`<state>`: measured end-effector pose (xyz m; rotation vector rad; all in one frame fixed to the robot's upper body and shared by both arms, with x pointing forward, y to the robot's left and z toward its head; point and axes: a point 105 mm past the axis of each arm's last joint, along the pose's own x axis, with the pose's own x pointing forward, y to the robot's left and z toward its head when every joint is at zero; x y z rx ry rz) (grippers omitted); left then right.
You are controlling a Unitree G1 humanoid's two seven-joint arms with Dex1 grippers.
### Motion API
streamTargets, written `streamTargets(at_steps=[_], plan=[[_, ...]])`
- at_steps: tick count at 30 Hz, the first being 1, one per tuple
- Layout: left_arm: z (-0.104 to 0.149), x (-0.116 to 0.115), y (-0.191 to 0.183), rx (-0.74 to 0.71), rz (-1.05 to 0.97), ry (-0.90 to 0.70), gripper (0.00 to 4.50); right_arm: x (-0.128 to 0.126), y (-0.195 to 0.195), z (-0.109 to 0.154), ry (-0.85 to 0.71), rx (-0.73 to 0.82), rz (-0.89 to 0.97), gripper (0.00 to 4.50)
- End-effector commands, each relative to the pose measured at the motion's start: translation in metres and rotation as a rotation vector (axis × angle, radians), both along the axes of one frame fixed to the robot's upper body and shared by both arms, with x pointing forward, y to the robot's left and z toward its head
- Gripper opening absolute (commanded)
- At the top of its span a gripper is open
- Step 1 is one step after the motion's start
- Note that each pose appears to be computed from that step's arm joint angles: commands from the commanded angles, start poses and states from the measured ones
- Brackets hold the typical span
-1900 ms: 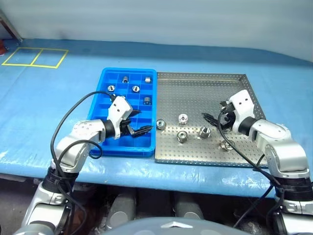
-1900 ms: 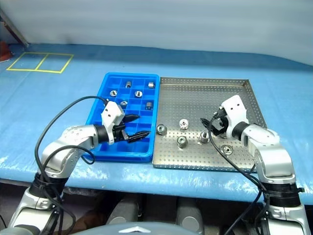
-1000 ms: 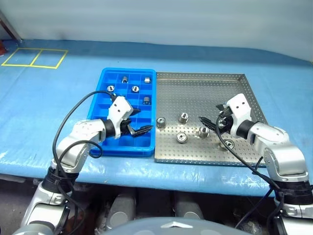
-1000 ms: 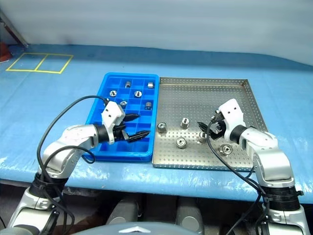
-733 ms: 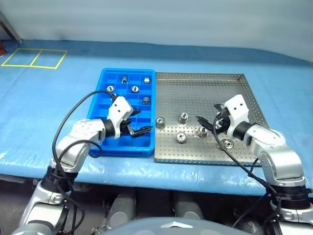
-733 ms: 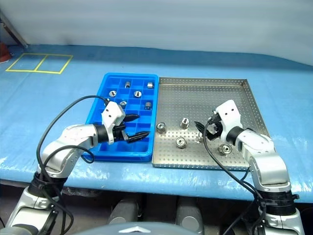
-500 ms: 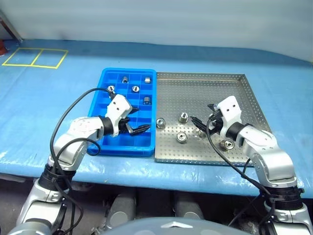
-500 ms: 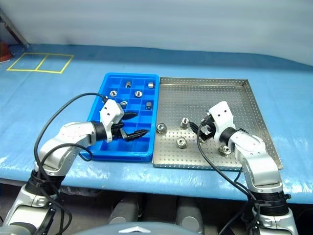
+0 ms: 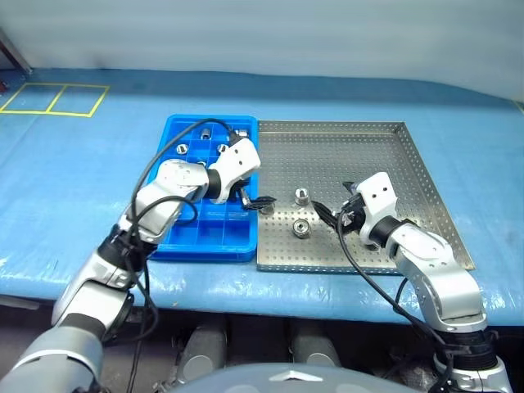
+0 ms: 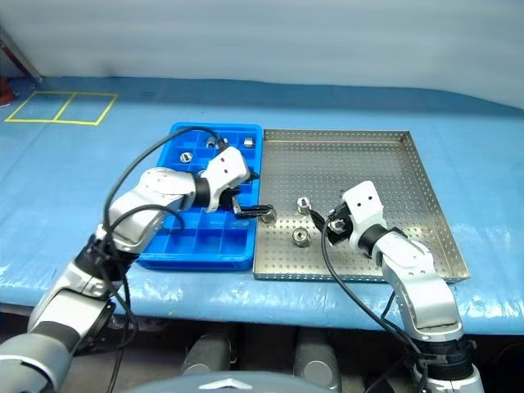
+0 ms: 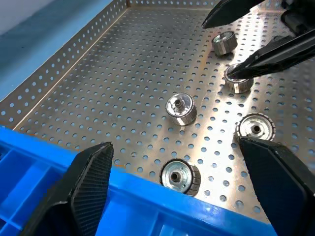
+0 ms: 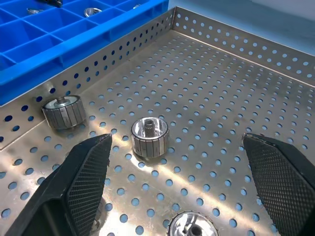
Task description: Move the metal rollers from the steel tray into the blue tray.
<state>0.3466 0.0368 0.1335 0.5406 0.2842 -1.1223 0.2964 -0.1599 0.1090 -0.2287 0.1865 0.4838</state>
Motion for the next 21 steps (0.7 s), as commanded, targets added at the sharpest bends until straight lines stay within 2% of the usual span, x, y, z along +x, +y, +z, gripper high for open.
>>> streamTargets(at_steps=[1, 9, 17, 20, 21], plan=[[0.004, 0.008, -0.022, -0.021, -0.037, -0.008, 4.40, -0.004, 0.007, 0.015, -0.074, 0.009, 0.007, 4.50], [-0.022, 0.039, -0.049, 0.010, 0.086, 0.038, 4.40, -0.014, 0.004, 0.016, -0.079, 0.008, -0.023, 4.50], [-0.045, 0.049, -0.052, 0.059, 0.146, 0.072, 4.40, -0.016, 0.002, 0.020, -0.093, 0.003, -0.043, 4.50], [-0.045, 0.053, -0.053, 0.039, 0.179, 0.063, 4.40, -0.015, 0.002, 0.021, -0.096, 0.001, -0.044, 4.50], [-0.043, 0.054, -0.055, 0.020, 0.186, 0.063, 4.24, -0.015, 0.002, 0.021, -0.097, 0.000, -0.043, 4.50]])
